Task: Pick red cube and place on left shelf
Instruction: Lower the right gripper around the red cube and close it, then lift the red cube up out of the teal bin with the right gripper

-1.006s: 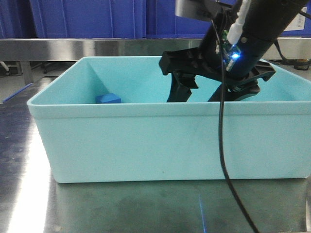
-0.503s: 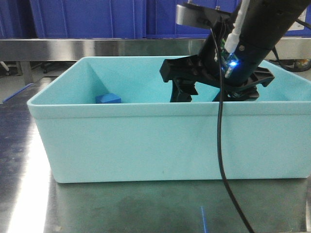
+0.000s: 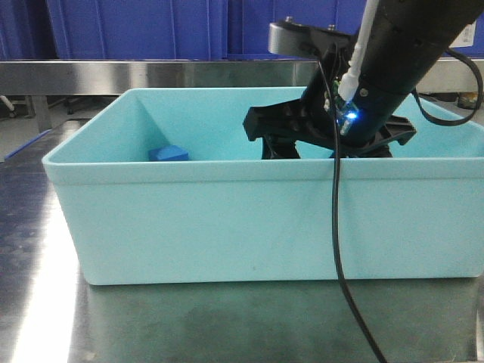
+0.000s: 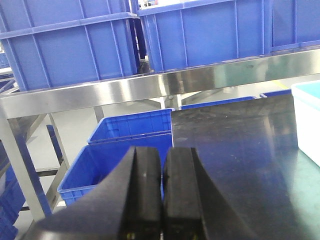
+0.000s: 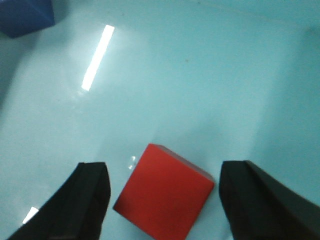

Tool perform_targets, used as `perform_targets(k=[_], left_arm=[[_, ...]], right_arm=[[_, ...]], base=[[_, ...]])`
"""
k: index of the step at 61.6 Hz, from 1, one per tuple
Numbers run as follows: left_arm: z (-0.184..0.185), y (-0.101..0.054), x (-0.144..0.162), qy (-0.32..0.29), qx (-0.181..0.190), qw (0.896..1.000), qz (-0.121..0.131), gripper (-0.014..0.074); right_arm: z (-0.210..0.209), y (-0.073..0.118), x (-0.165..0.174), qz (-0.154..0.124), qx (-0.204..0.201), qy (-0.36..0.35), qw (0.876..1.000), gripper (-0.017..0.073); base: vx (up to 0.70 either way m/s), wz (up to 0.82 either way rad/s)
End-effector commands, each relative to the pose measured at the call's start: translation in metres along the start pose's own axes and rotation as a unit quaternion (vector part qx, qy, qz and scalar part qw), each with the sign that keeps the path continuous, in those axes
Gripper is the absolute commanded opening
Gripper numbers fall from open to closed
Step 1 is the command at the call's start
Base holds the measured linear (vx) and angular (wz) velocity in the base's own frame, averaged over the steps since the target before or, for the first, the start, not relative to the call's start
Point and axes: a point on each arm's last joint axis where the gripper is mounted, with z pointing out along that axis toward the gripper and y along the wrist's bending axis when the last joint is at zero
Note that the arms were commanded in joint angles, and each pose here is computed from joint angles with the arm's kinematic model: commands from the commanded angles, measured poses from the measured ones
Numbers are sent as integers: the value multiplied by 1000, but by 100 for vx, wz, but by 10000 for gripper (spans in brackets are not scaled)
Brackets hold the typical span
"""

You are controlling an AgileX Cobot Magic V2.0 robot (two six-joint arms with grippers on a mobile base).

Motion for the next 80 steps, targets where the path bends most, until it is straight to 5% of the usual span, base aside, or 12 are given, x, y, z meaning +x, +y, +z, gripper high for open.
perform_targets(k=[1, 9, 29, 53, 80], left_arm=[[1, 0, 0, -31, -2, 1000, -2, 106], [1, 0, 0, -31, -2, 1000, -2, 106], [1, 0, 0, -31, -2, 1000, -2, 106], [1, 0, 0, -31, -2, 1000, -2, 106], [1, 0, 0, -31, -2, 1000, -2, 106]], right_arm=[[-19, 6, -22, -6, -12, -75, 997, 515], [-16, 6, -20, -6, -11, -64, 998, 434], [-15, 5, -18, -5, -10, -57, 998, 401], [-27, 8, -28, -6, -16, -104, 994, 46], [-132, 19, -48, -19, -50, -276, 960, 48]], base=[[0, 0], [0, 0], [0, 0], [0, 0], [0, 0]])
